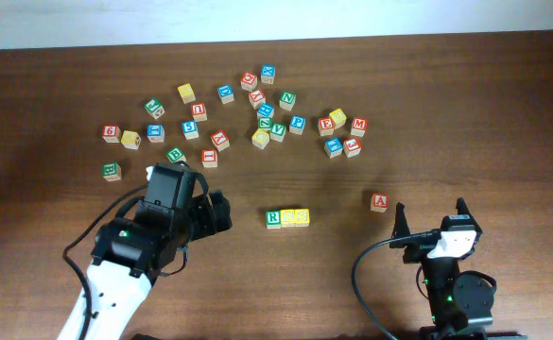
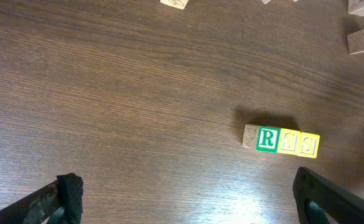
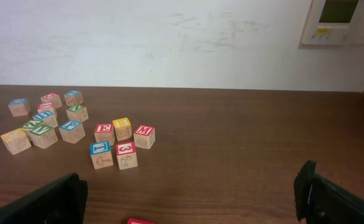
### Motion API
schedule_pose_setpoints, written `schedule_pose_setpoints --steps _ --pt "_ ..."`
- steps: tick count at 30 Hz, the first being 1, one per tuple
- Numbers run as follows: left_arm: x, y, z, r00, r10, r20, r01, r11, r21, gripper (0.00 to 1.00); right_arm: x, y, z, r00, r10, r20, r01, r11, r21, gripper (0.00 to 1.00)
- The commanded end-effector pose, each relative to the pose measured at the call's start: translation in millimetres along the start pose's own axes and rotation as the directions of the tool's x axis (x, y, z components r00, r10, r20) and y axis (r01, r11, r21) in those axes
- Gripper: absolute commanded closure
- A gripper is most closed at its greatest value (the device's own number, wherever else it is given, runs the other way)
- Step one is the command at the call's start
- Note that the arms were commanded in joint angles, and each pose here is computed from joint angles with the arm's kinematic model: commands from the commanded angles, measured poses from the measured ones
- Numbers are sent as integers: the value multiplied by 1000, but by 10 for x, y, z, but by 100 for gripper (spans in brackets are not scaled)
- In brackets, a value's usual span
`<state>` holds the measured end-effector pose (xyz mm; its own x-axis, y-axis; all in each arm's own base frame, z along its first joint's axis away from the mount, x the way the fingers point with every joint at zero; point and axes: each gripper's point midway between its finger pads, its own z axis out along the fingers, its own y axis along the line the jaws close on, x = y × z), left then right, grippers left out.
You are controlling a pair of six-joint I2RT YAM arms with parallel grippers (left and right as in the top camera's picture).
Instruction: Spell out RSS
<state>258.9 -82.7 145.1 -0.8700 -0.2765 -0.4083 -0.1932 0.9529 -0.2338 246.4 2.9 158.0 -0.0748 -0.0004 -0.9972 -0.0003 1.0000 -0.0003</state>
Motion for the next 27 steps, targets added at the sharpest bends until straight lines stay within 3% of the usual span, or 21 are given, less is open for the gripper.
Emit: schedule_pose_setpoints --steps 1,15,19,23,26,27 --pt "-32 17 -4 1000 -2 11 2 1000 -11 1 20 -44 -3 1000 2 -2 -2 1000 23 2" --pt "-16 28 -4 1000 -1 5 1 1000 -16 1 18 -45 -3 1000 3 -1 -3 1000 24 2" --pt "167 227 -22 998 4 -64 -10 994 -106 1 17 -45 -3 1000 3 -1 -3 1000 24 2" --pt "186 251 -8 961 258 -102 -267 959 -97 1 18 -45 -3 1000 3 -1 -3 1000 24 2" --pt "163 296 -116 959 279 -54 -283 955 -85 1 17 -45 -3 1000 3 -1 -3 1000 24 2" --pt "190 315 -172 940 339 -33 -341 939 -49 1 18 -45 -3 1000 3 -1 -3 1000 24 2"
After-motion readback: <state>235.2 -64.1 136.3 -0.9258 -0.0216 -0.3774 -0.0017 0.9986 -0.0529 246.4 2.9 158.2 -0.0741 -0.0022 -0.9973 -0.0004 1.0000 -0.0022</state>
